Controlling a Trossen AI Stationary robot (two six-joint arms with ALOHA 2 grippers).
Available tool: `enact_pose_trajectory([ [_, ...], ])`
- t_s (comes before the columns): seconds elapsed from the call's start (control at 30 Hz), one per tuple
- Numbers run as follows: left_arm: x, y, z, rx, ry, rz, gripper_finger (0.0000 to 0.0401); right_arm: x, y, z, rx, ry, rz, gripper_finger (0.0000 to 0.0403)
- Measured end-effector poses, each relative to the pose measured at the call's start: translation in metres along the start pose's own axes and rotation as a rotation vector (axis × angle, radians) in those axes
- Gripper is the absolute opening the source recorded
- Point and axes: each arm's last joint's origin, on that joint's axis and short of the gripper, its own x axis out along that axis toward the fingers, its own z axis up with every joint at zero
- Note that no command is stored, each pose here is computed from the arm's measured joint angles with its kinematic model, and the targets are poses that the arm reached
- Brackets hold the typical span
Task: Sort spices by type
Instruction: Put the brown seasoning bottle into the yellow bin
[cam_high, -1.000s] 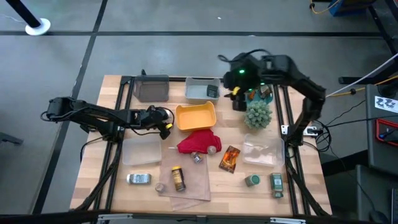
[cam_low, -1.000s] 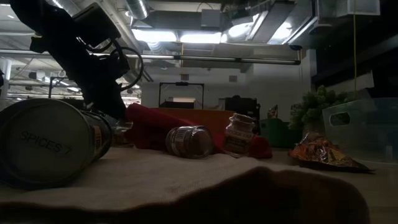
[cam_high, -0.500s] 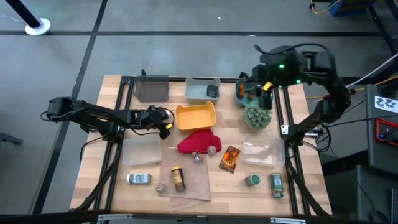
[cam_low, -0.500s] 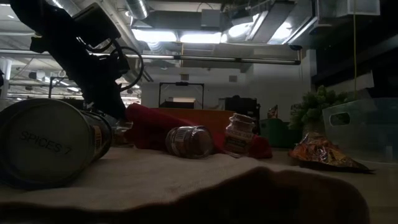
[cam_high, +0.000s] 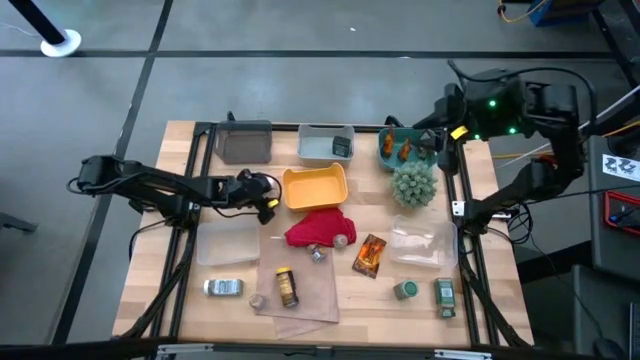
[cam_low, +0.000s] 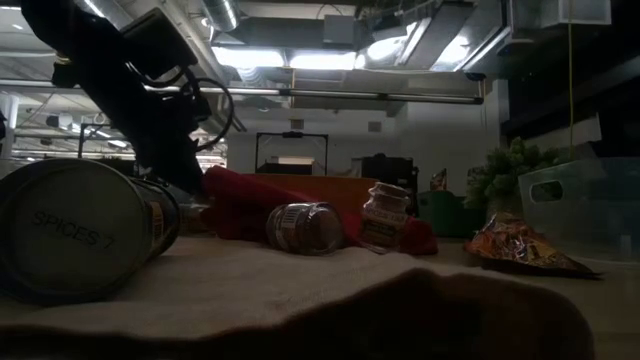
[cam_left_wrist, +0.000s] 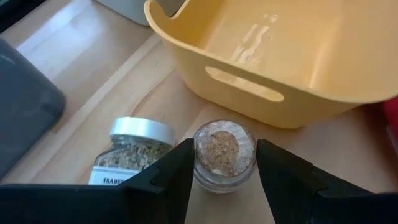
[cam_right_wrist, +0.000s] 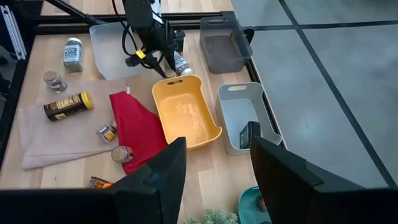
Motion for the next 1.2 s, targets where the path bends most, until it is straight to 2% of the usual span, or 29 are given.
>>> enact_pose_trajectory([
  [0.23, 0.009, -0.004, 0.001, 0.039, -0.018, -0.002, 0.0166, 0.02, 0.001, -0.004, -0.003, 0.068, 0.007, 0.0179],
  [0.47, 0.011, -0.005, 0.002, 0.036, -0.034, -0.015, 0.0165, 0.057, 0.003, -0.008, -0.008, 0.129, 0.014, 0.0179],
  [0.63, 0.011, -0.005, 0.003, 0.034, -0.038, -0.017, 0.0128, 0.091, 0.005, -0.013, -0.008, 0.164, 0.027, 0.0179],
  [0.8, 0.011, -0.005, 0.003, 0.03, -0.038, -0.018, 0.0087, 0.127, 0.009, -0.027, -0.003, 0.218, 0.096, 0.0179],
  [1.2, 0.01, -0.005, 0.003, 0.029, -0.04, -0.021, 0.0084, 0.182, 0.016, -0.063, 0.005, 0.335, 0.135, 0.0179],
])
